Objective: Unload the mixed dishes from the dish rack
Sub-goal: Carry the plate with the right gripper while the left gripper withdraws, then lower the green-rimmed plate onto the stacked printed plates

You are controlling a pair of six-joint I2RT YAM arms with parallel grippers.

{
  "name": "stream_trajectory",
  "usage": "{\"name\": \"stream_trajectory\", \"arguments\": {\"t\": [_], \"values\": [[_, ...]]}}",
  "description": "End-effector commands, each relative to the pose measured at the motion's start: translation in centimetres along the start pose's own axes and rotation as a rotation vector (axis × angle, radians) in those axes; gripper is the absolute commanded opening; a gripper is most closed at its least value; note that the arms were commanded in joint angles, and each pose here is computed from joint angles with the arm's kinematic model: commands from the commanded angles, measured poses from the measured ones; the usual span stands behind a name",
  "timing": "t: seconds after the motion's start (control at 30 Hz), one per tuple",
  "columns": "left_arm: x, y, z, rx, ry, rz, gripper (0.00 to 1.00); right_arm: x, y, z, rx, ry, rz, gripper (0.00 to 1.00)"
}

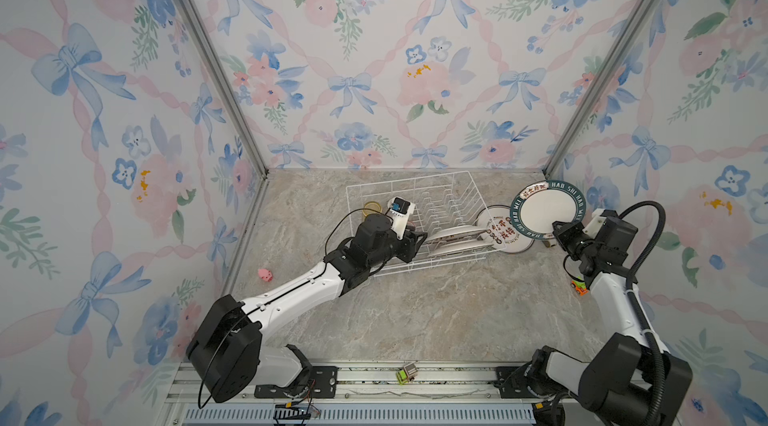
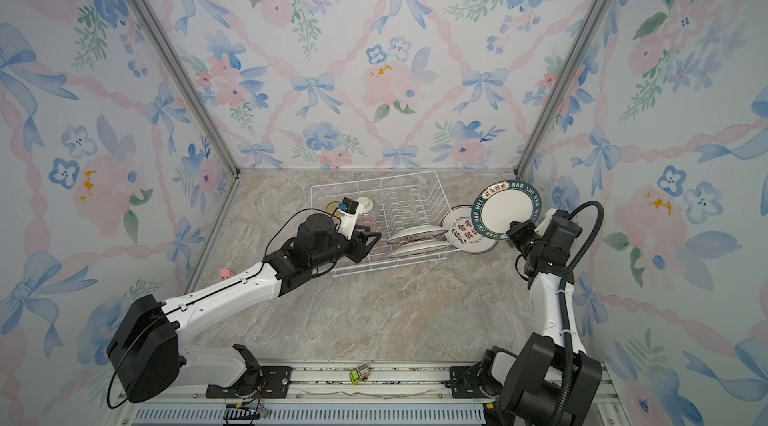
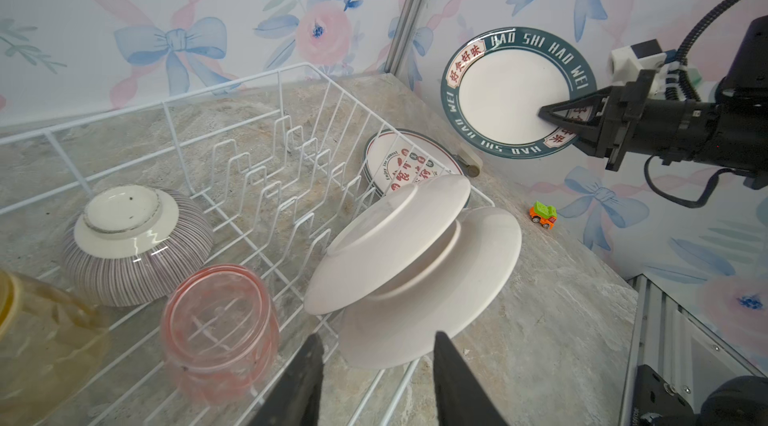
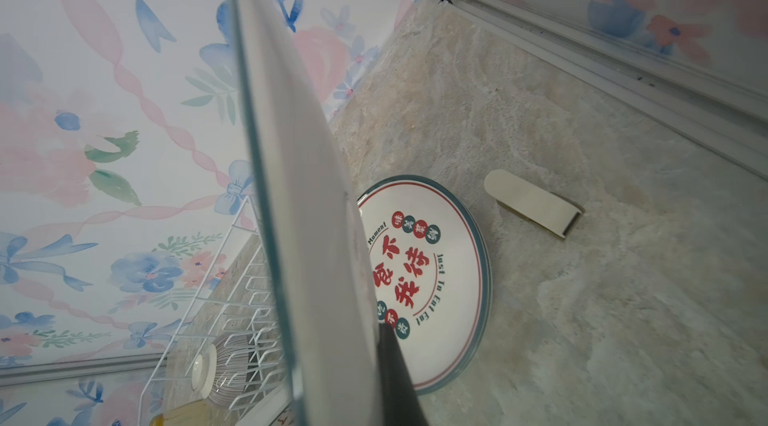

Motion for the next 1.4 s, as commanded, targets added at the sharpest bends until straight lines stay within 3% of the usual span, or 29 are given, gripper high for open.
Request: {"name": "stream_trajectory", "arguments": {"t": [0.0,0.7,1.13,1.27,1.37], "values": [[-0.3,-0.1,0.3,0.029,-0.011,0.018,0.44,1.2,-1.1,-0.1,-0.012,0.008,-0.014,0.00],[-1.3,-0.4,0.9,0.051,-0.023,0.029,0.44,8.6,-2.3,-3.6,0.058,0.208,0.043,0.00],[-1.6,-0.5,1.2,0.064,-0.028,0.036,0.43,10.0,-3.1,-5.1,0.110,0.277,0.078,0.00],[-1.6,-0.6,1.3,0.066,-0.027,0.030,0.43,10.0,-3.4,-5.3,0.109,0.298,0.063,0.03],[-1.6,-0.6,1.3,0.066,-0.027,0.030,0.43,10.1,-3.5,-5.5,0.110,0.325,0.051,0.11]]}}
Point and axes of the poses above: each gripper's point midway between its finger pads, its own x axis out along the fingers, its own y axis along the line the jaws close on, z = x × y, the point moved 10 cm from there along -x, back along the fingers, and after that the axes turned 8 degrees about x, right-handed, at the moved point
